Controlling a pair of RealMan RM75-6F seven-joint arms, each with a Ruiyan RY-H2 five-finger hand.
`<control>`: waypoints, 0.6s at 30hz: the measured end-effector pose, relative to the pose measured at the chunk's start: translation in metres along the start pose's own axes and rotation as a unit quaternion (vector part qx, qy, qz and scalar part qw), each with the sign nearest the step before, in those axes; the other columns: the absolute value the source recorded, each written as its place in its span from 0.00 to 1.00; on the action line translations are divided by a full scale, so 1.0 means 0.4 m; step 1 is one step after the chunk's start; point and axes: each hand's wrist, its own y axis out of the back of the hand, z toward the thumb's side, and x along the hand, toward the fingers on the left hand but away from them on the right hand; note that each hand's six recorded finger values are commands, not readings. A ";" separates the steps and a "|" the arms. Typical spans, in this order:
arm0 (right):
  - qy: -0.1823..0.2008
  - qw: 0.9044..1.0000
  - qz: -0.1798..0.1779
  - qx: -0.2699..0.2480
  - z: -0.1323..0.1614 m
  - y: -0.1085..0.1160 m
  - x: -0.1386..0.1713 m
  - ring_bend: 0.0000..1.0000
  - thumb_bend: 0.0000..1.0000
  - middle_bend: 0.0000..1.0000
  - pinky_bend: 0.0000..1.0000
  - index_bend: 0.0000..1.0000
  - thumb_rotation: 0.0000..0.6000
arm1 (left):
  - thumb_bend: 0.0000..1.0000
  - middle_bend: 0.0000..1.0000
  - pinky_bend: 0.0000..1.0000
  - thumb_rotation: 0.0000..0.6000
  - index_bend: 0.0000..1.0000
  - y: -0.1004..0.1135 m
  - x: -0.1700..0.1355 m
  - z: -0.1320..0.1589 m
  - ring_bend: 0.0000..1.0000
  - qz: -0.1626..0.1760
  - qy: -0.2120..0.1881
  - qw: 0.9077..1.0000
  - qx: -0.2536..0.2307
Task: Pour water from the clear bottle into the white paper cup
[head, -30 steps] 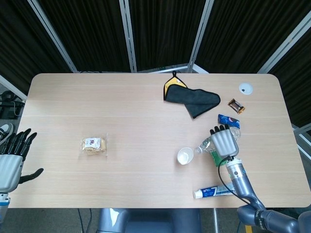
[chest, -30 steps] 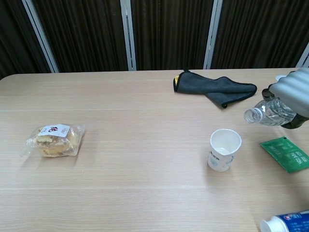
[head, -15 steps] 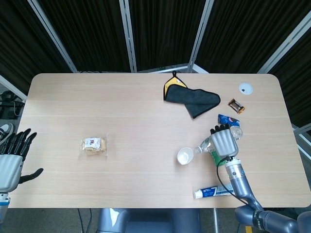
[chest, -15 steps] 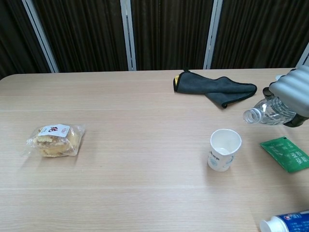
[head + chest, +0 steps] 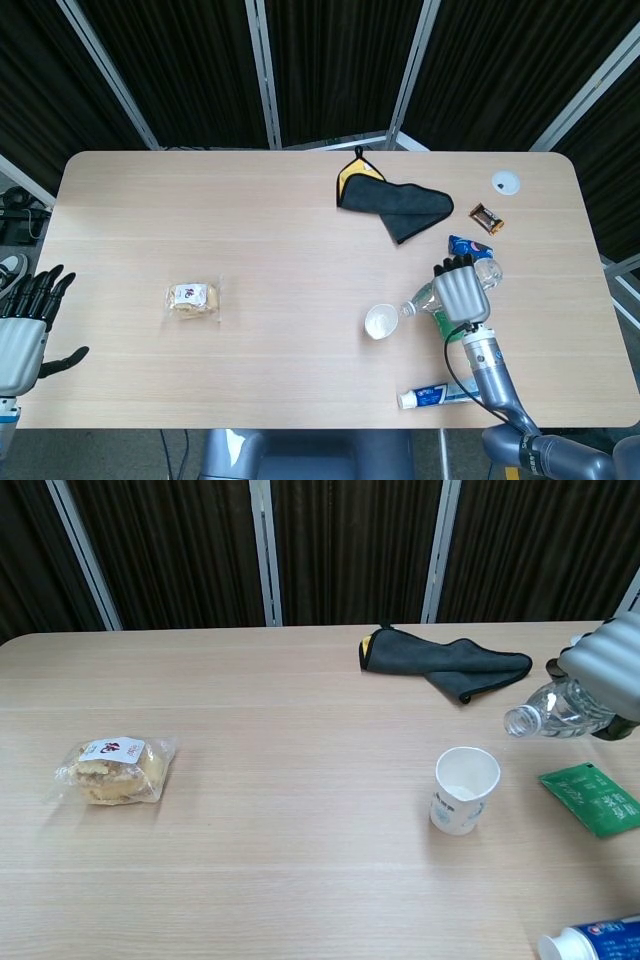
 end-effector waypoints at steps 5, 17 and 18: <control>0.000 1.000 -0.001 0.006 0.003 0.006 0.001 0.52 0.72 0.65 0.38 0.59 1.00 | 0.01 0.00 0.00 1.00 0.00 0.000 0.000 0.000 0.00 0.000 0.000 1.000 0.000; 0.003 1.000 -0.004 0.011 0.014 0.015 0.006 0.52 0.72 0.65 0.38 0.59 1.00 | 0.02 0.00 0.00 1.00 0.00 0.001 0.000 -0.001 0.00 0.000 0.001 1.000 -0.001; 0.003 1.000 -0.004 0.010 0.016 0.015 0.006 0.52 0.72 0.65 0.38 0.59 1.00 | 0.02 0.00 0.00 1.00 0.00 0.001 0.000 -0.001 0.00 0.000 0.001 1.000 -0.001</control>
